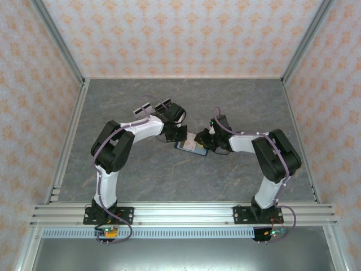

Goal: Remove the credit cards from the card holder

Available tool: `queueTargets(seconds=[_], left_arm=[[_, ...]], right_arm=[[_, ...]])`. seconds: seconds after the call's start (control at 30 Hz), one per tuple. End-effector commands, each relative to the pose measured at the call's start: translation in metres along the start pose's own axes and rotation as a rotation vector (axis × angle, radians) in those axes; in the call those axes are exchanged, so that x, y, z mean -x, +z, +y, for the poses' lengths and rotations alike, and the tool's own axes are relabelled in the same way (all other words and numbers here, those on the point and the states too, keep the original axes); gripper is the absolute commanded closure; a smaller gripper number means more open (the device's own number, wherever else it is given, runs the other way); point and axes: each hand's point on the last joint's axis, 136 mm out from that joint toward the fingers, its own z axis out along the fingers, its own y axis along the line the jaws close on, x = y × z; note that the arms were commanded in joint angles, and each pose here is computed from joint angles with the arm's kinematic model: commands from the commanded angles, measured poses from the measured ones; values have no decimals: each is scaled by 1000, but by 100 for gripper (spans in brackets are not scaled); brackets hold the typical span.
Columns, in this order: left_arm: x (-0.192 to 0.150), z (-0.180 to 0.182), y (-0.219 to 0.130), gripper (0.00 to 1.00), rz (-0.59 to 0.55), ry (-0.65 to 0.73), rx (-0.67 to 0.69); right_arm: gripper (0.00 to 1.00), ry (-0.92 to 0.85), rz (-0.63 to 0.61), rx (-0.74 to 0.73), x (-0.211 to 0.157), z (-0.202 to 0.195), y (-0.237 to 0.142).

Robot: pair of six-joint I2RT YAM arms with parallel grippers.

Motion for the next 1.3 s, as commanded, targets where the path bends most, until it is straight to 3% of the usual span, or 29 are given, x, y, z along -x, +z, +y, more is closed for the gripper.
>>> queueTargets(seconds=[0.0,0.43,0.7,1.03,1.27], left_arm=[[-22,28,16,96,82,-1,104],[-25,30,19,96,96,-5,108],[-22,29,16,95,84,-3,111],[-12,23,0,75,44,26,113],[5,4,-25,67,-21,33,61]], right_arm=[[77,13,2,-2,2,-4,5],[79,-41,17,94,4,18,7],[97,-32,2,33,5,9,2],[100,-84,14,-93,-9,-17,-20],[100,-135,-43,-37,-3,5,-50]])
